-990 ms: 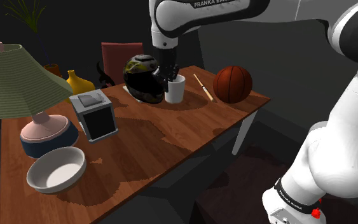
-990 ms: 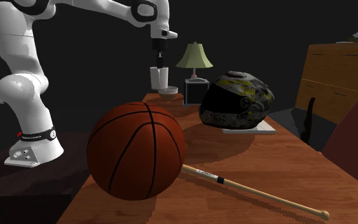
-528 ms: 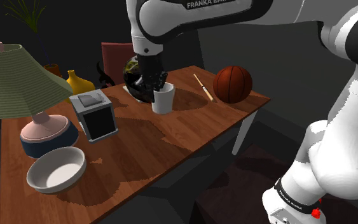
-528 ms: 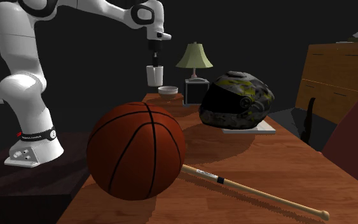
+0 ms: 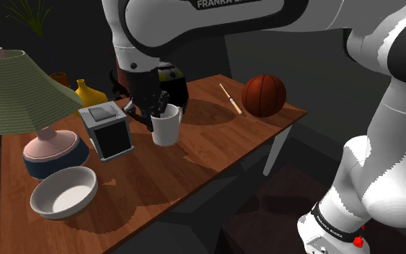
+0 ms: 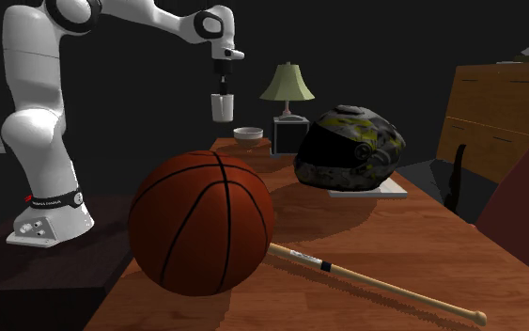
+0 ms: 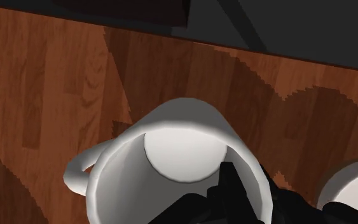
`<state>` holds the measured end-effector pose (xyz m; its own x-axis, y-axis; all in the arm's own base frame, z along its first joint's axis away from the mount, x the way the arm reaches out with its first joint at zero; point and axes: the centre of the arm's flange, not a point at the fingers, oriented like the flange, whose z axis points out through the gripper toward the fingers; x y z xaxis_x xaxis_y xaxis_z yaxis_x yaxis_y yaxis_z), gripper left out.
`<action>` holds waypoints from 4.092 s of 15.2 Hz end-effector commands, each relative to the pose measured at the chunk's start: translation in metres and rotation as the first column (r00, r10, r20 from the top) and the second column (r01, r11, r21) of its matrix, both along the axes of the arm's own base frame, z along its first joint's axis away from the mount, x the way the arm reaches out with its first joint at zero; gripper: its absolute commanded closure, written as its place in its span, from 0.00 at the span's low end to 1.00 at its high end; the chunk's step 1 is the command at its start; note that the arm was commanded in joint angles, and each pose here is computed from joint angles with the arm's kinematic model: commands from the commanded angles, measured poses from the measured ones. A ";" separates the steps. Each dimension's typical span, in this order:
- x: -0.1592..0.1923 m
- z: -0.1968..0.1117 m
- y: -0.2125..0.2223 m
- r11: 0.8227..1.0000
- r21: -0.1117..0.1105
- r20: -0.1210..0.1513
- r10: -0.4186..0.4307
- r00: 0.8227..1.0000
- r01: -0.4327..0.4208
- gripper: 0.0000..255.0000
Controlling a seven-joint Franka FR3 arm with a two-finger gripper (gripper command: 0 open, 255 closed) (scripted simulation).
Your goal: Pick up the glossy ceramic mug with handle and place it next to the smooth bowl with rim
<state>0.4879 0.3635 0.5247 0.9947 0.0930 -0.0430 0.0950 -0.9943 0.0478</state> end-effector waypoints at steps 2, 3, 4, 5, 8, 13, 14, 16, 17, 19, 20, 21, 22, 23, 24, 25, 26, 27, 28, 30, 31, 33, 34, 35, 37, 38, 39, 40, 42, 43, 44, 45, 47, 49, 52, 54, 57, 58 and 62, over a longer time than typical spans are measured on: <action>-0.018 -0.002 0.036 1.000 0.000 0.000 -0.001 1.000 0.001 1.00; -0.023 -0.002 0.048 1.000 0.000 0.000 -0.001 1.000 0.001 1.00; -0.028 -0.002 0.060 1.000 0.000 0.000 -0.001 1.000 0.001 1.00; -0.032 -0.002 0.073 1.000 0.000 0.000 -0.001 1.000 0.001 1.00; -0.046 -0.002 0.110 1.000 0.000 0.000 -0.001 1.000 0.001 1.00; -0.065 -0.007 0.158 1.000 0.000 0.000 -0.001 1.000 0.001 1.00; -0.065 -0.013 0.158 1.000 0.000 0.000 -0.001 1.000 0.001 1.00; -0.065 -0.023 0.158 1.000 0.000 0.000 -0.001 1.000 0.001 1.00; -0.065 -0.028 0.158 1.000 0.000 0.000 -0.001 1.000 0.001 1.00; -0.065 -0.039 0.158 1.000 0.000 0.000 -0.001 1.000 0.001 1.00; -0.065 -0.044 0.158 1.000 0.000 0.000 -0.001 1.000 0.001 1.00; -0.065 -0.050 0.158 1.000 0.000 0.000 -0.001 1.000 0.001 1.00; -0.065 -0.055 0.158 1.000 0.000 0.000 -0.001 1.000 0.001 1.00; -0.065 -0.060 0.158 1.000 0.000 0.000 -0.001 1.000 0.001 1.00; -0.065 -0.065 0.158 1.000 0.000 0.000 -0.001 1.000 0.001 1.00; -0.065 -0.071 0.158 1.000 0.000 0.000 -0.001 1.000 0.001 1.00; -0.065 -0.076 0.158 1.000 0.000 0.000 -0.001 1.000 0.001 1.00; -0.065 -0.081 0.158 1.000 0.000 0.000 -0.001 1.000 0.001 1.00; -0.065 -0.086 0.158 1.000 0.000 0.000 -0.001 1.000 0.001 1.00; -0.065 -0.097 0.158 1.000 0.000 0.000 -0.001 1.000 0.001 1.00; -0.065 -0.102 0.158 1.000 0.000 0.000 -0.001 1.000 0.001 1.00; -0.065 -0.113 0.158 1.000 0.000 0.000 -0.001 1.000 0.001 1.00; -0.065 -0.118 0.158 1.000 0.000 0.000 -0.001 1.000 0.001 1.00; -0.065 -0.123 0.158 1.000 0.000 0.000 -0.001 1.000 0.001 1.00; -0.065 -0.134 0.158 1.000 0.000 0.000 -0.001 1.000 0.001 1.00; -0.065 -0.139 0.158 1.000 0.000 0.000 -0.001 1.000 0.001 1.00; -0.065 -0.145 0.158 1.000 0.000 0.000 -0.001 1.000 0.001 1.00; -0.065 -0.150 0.158 1.000 0.000 0.000 -0.001 1.000 0.001 1.00; -0.065 -0.160 0.158 1.000 0.000 0.000 -0.001 1.000 0.001 1.00; -0.065 -0.165 0.158 1.000 0.000 0.000 -0.001 1.000 0.001 1.00; -0.065 -0.165 0.158 1.000 0.000 0.000 -0.001 1.000 0.001 1.00; -0.065 -0.165 0.158 1.000 0.000 0.000 -0.001 1.000 0.001 1.00; -0.065 -0.165 0.158 1.000 0.000 0.000 -0.001 1.000 0.001 1.00; -0.065 -0.165 0.158 1.000 0.000 0.000 -0.001 1.000 0.001 1.00; -0.065 -0.165 0.158 1.000 0.000 0.000 -0.001 1.000 0.001 0.00; -0.065 -0.165 0.158 1.000 0.000 0.000 -0.001 1.000 0.001 0.00; -0.065 -0.165 0.158 1.000 0.000 0.000 -0.001 1.000 0.001 0.00; -0.064 -0.152 0.159 1.000 0.000 0.000 -0.001 1.000 0.001 0.00; -0.063 -0.115 0.161 1.000 0.000 0.000 -0.001 1.000 0.001 0.00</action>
